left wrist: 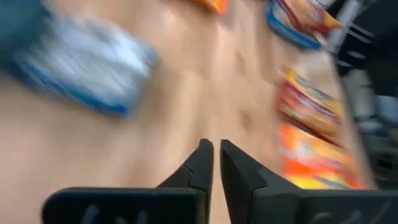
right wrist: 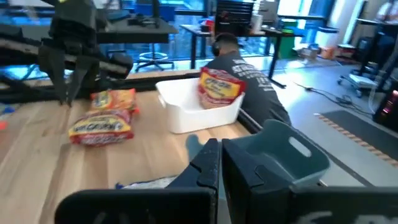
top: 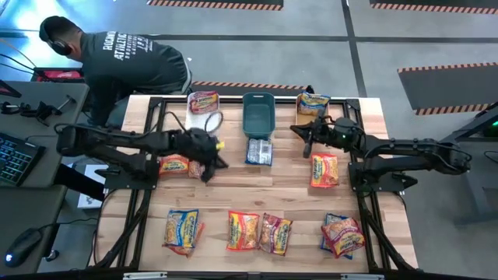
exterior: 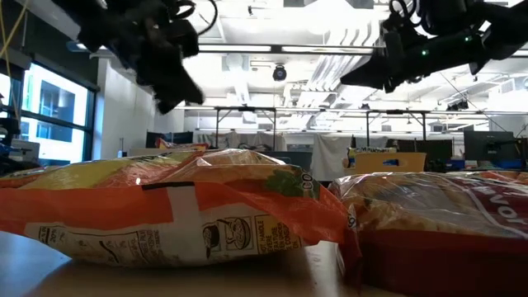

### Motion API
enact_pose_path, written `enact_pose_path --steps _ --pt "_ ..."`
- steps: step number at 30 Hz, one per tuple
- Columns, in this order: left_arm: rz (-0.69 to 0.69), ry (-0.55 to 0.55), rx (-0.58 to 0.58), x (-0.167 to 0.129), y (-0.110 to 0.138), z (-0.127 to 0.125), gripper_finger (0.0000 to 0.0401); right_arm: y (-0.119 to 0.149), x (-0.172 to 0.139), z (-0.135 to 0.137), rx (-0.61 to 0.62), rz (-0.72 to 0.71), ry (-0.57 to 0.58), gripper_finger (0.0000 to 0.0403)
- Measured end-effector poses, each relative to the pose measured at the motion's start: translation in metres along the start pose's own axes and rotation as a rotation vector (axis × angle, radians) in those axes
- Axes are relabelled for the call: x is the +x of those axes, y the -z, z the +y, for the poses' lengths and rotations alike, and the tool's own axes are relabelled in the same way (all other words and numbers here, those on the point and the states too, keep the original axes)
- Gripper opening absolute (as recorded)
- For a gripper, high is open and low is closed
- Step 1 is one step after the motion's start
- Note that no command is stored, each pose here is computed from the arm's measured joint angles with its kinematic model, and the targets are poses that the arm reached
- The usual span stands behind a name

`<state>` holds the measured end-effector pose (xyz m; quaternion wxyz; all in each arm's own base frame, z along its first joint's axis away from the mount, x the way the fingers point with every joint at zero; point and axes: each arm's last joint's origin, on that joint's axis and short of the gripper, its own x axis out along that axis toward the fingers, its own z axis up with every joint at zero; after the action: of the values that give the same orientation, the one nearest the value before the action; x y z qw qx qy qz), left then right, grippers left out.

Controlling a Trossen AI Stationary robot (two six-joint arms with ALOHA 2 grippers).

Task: Sort Maruchan noodles
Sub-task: Put the orange noodle pack into the blue bin

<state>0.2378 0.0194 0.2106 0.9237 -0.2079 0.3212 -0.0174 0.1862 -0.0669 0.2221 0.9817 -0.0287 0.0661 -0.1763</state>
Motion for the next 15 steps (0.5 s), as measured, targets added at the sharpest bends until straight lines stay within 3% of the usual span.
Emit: enact_pose_path --steps 5,11,15 --pt "0.157 0.065 -0.233 0.027 0.023 -0.026 0.0078 0.0 0.0 0.001 -0.036 -0.004 -0.02 0.0" --pt "0.252 0.088 -0.371 0.064 0.046 -0.044 0.0156 0.0 0.0 0.002 -0.035 0.002 -0.06 0.0" --pt "0.259 0.177 -0.365 0.085 0.055 -0.053 0.0194 0.0 0.0 0.004 -0.011 -0.001 -0.112 0.0"
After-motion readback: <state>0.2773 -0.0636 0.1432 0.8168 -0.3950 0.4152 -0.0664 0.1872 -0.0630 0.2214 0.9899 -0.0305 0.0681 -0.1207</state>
